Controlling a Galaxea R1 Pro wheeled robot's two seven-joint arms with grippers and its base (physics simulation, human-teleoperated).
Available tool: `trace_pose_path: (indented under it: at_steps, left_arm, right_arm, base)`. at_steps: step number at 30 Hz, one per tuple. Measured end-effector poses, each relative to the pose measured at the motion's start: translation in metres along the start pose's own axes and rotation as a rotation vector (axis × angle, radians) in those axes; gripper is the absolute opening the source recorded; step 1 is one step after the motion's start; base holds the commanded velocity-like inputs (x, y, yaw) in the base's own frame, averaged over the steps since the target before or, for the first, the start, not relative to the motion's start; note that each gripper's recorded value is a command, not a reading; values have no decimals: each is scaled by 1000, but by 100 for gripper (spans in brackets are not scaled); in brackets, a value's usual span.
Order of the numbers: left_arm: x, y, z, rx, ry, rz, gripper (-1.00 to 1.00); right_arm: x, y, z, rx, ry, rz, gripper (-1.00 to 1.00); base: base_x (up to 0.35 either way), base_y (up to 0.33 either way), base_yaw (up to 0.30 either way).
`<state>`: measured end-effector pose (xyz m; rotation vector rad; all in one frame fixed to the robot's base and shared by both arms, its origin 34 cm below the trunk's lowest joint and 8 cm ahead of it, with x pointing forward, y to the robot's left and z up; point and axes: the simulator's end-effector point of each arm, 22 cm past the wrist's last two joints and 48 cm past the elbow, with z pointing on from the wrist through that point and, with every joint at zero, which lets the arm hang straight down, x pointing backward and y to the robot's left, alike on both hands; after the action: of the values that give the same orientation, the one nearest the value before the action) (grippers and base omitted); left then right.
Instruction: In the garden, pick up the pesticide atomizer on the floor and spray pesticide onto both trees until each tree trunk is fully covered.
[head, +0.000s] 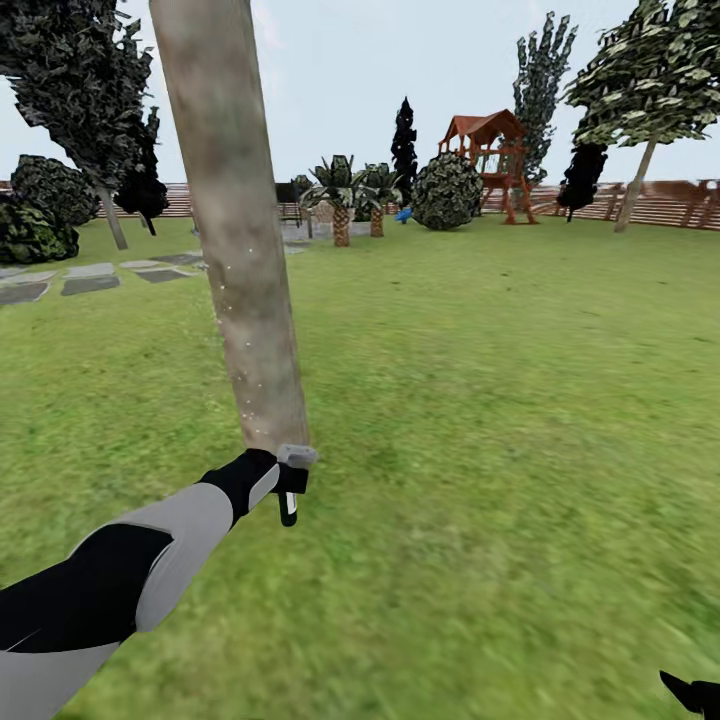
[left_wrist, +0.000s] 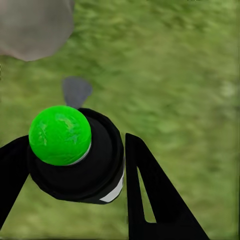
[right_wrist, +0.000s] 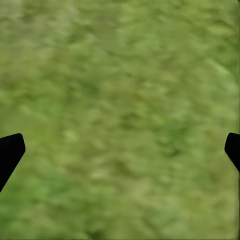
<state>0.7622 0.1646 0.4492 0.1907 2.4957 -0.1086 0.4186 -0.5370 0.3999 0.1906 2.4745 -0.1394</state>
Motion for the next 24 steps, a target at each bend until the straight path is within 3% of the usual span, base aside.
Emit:
trace_pose_path:
  at_steps: [7, 18, 24]
  left_arm:
    - [0, 0, 0, 0, 0, 0, -100]
    - [0, 0, 0, 0, 1, -2, -100]
    - [0, 1, 0, -1, 2, -2, -100]
  right_arm:
    - [0, 0, 0, 0, 0, 0, 100]
    - [0, 0, 0, 0, 0, 0, 100]
    - [0, 0, 0, 0, 0, 0, 100]
  base:
    - [0, -303, 266]
    - [3, -23, 266]
    - [221, -140, 266]
